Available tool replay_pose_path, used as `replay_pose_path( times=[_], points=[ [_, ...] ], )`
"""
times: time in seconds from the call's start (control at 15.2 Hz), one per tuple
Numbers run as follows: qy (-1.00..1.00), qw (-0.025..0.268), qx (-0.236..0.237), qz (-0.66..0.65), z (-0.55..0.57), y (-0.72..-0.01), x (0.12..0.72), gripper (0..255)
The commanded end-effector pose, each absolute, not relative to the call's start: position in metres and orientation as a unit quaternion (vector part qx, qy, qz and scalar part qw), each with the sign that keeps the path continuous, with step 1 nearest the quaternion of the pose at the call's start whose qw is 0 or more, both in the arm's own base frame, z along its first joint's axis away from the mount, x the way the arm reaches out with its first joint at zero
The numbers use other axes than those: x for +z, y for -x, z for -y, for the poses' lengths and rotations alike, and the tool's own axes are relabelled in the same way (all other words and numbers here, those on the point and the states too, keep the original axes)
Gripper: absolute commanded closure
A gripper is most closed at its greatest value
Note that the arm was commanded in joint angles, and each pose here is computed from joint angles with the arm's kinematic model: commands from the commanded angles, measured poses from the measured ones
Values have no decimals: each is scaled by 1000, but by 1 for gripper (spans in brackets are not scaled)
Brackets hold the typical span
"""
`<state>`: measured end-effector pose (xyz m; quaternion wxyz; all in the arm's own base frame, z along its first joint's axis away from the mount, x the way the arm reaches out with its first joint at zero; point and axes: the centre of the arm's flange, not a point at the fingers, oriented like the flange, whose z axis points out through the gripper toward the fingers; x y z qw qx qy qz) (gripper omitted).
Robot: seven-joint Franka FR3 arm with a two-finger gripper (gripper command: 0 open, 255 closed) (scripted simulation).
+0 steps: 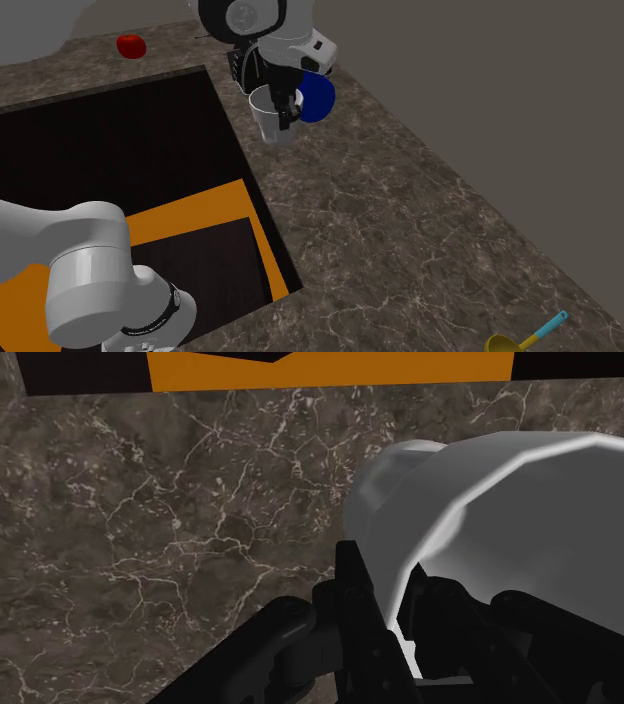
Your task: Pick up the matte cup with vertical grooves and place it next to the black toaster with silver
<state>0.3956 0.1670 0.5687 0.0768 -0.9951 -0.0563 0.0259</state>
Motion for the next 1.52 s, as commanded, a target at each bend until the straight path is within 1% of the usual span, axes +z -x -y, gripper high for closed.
replay_pose_path(
  times=[0.0,0.86,1.45],
  points=[
    [995,77,26,56,-167,-395,580,255],
    [995,77,26,56,-167,-395,644,255],
    [995,77,26,56,-284,-376,645,255]
  ],
)
